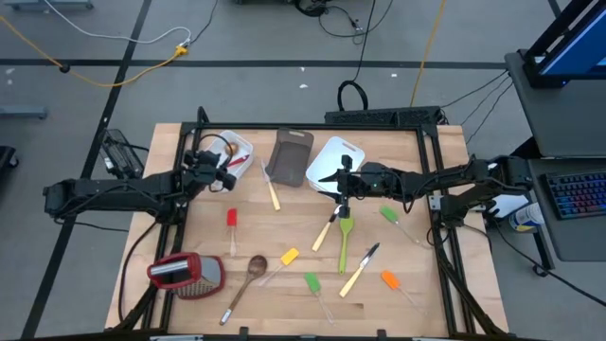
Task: Pick & Place Kitchen Items
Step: Put the brown serving spoon into the left white bin
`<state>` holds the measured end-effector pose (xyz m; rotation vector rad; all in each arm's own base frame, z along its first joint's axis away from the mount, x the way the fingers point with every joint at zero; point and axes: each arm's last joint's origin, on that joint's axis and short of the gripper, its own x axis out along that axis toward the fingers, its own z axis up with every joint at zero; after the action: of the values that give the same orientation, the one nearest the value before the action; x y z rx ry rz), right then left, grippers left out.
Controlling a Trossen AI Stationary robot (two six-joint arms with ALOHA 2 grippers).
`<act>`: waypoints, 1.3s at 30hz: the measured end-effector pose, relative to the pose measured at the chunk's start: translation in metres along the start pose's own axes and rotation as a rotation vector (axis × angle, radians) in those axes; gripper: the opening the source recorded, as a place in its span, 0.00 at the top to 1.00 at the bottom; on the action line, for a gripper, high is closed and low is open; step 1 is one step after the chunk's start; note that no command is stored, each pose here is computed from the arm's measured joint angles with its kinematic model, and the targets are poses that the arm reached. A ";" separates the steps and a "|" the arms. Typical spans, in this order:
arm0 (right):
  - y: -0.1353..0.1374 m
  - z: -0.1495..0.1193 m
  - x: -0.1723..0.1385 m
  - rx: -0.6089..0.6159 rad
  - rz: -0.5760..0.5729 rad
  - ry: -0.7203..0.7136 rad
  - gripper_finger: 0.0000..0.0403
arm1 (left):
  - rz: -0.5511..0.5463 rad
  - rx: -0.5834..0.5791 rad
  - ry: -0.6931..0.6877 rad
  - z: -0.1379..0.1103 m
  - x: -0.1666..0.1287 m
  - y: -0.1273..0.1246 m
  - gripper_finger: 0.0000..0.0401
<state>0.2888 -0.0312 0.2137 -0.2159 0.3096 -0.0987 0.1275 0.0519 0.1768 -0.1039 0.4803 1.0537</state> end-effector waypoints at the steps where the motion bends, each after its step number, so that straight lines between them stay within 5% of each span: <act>1: 0.000 0.000 0.000 0.000 0.000 0.000 0.64 | -0.007 -0.002 0.002 0.000 0.000 0.000 0.63; 39: 0.000 0.000 0.000 0.007 0.001 0.004 0.64 | -0.462 -0.178 -0.217 0.032 -0.012 -0.021 0.63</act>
<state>0.2887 -0.0312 0.2133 -0.2085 0.3129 -0.0992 0.1511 0.0415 0.2075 -0.2435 0.1514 0.6417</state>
